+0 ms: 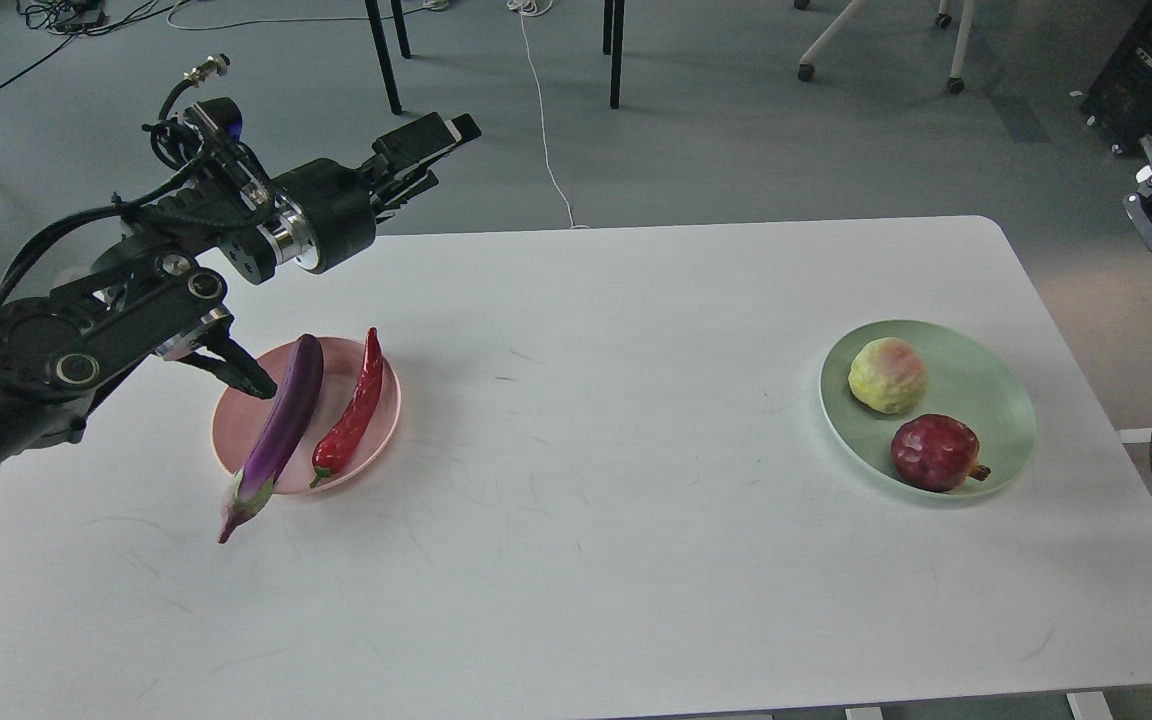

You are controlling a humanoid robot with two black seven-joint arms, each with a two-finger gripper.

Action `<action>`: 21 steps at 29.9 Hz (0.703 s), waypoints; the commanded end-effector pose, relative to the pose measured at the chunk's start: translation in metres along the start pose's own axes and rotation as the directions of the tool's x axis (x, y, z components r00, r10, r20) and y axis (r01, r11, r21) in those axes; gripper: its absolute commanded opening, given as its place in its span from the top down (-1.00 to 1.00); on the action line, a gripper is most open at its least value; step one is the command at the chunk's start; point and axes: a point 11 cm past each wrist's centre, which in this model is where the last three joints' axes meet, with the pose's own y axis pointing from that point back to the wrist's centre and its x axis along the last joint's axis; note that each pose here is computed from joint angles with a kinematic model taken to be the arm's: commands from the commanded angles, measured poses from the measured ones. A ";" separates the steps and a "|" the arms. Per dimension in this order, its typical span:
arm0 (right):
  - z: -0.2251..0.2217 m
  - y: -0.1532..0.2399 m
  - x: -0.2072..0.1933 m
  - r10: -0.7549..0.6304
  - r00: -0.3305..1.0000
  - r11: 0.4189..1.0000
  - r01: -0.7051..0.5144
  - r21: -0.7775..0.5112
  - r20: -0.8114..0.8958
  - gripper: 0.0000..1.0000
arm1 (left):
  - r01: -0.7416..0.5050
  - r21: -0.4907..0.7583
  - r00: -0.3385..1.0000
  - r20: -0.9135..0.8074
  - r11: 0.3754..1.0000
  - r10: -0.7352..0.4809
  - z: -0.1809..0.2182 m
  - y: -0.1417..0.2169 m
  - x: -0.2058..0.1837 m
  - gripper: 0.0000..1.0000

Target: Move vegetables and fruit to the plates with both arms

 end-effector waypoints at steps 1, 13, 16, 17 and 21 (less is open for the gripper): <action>-0.005 -0.011 -0.003 0.006 1.000 0.999 -0.006 0.034 -0.002 -0.98 | -0.112 -0.023 0.962 -0.253 0.993 0.103 -0.003 -0.008 0.014 -0.96; 0.027 -0.041 -0.051 -0.071 0.985 0.997 0.065 0.044 0.157 -0.98 | -0.369 0.056 0.543 -0.797 0.928 0.264 -0.058 -0.010 0.036 -0.96; 0.044 -0.050 -0.068 -0.080 0.973 0.996 0.085 -0.014 0.214 -0.98 | -0.434 0.044 0.449 -0.855 0.900 0.258 -0.061 -0.003 0.053 -0.96; 0.049 -0.052 -0.070 -0.073 0.970 0.996 0.081 -0.028 0.234 -0.98 | -0.453 0.039 0.422 -0.871 0.891 0.252 -0.060 -0.001 0.058 -0.96; 0.072 -0.056 -0.074 -0.034 0.947 0.997 0.055 -0.055 0.321 -0.98 | -0.481 0.033 0.350 -0.909 0.876 0.226 -0.057 -0.004 0.057 -0.96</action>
